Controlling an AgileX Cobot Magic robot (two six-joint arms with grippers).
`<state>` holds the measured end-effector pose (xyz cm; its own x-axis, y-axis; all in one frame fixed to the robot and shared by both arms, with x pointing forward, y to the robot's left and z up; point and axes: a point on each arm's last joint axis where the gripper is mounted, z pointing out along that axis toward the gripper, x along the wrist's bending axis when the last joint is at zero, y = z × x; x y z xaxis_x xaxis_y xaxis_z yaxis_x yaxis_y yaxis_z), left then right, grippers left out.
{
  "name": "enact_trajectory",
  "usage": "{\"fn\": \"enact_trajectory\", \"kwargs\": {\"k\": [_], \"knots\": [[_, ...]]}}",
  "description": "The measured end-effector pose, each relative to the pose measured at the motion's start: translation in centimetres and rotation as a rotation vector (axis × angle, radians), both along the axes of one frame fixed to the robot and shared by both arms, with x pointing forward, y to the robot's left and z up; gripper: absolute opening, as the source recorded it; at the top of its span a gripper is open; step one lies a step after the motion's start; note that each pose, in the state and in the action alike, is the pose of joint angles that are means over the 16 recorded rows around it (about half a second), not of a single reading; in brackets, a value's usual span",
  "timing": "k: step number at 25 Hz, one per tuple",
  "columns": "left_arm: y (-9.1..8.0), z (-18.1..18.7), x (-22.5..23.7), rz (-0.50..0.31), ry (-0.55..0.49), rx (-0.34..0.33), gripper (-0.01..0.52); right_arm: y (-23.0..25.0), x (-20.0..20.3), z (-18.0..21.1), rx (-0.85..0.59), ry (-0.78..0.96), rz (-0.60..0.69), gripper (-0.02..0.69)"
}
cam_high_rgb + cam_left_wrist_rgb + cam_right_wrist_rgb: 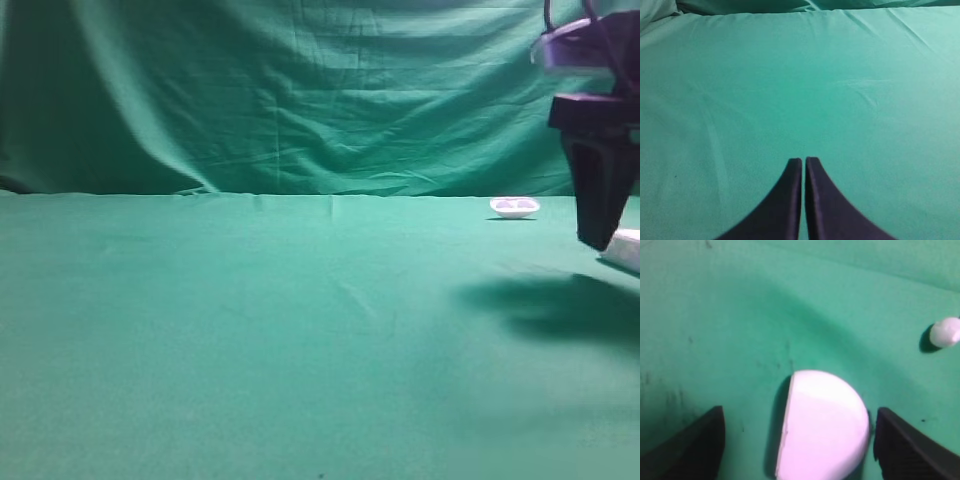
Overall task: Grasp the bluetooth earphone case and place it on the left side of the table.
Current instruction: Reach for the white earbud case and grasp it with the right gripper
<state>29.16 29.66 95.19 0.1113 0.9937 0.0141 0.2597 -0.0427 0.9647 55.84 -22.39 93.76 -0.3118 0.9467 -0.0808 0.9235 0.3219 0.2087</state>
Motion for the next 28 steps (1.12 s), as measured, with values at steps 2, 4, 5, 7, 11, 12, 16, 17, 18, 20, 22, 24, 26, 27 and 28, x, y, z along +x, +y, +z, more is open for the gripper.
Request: {"fn": "enact_trajectory", "kwargs": {"k": [2, 4, 5, 7, 11, 12, 16, 17, 18, 20, 22, 24, 26, 27, 28], "knots": [[0.0, 0.0, 0.0, 0.0, 0.0, 0.0, 0.0, 0.0, 0.1, -0.2, -0.003, 0.001, -0.007, 0.49], [0.0, 0.0, 0.0, 0.0, 0.0, 0.0, 0.0, 0.0, 0.2, -0.3, -0.008, 0.002, -0.013, 0.462], [0.0, 0.0, 0.0, 0.0, 0.0, 0.0, 0.0, 0.0, 0.3, -0.3, -0.01, 0.004, -0.017, 0.448], [0.0, 0.0, 0.0, 0.0, 0.0, 0.0, 0.0, -0.1, 0.4, -0.2, -0.016, 0.007, -0.023, 0.42], [0.0, 0.0, 0.0, 0.0, 0.0, 0.0, 0.0, 0.2, 1.0, 0.5, -0.024, 0.009, -0.032, 0.365], [0.0, 0.0, 0.0, 0.0, 0.0, 0.0, 0.0, 0.3, 1.2, 0.9, -0.025, 0.006, -0.033, 0.351], [0.0, 0.0, 0.0, 0.0, 0.0, 0.0, 0.0, 2.0, 2.4, 3.3, -0.017, -0.028, -0.013, 0.33], [0.0, 0.0, 0.0, 0.0, 0.0, 0.0, 0.0, 2.6, 2.7, 4.0, -0.012, -0.043, -0.002, 0.33], [0.0, 0.0, 0.0, 0.0, 0.0, 0.0, 0.0, 3.5, 3.0, 4.9, -0.004, -0.06, 0.012, 0.33], [0.0, 0.0, 0.0, 0.0, 0.0, 0.0, 0.0, 5.5, 3.7, 6.6, 0.014, -0.097, 0.048, 0.33], [0.0, 0.0, 0.0, 0.0, 0.0, 0.0, 0.0, 8.0, 4.2, 8.4, 0.038, -0.133, 0.093, 0.33], [0.0, 0.0, 0.0, 0.0, 0.0, 0.0, 0.0, 10.9, 4.4, 9.9, 0.066, -0.168, 0.147, 0.33], [0.0, 0.0, 0.0, 0.0, 0.0, 0.0, 0.0, 14.1, 4.4, 11.0, 0.095, -0.199, 0.207, 0.33], [0.0, 0.0, 0.0, 0.0, 0.0, 0.0, 0.0, 15.8, 4.4, 11.4, 0.11, -0.212, 0.238, 0.33], [0.0, 0.0, 0.0, 0.0, 0.0, 0.0, 0.0, 17.5, 4.3, 11.6, 0.124, -0.223, 0.269, 0.33]]}}
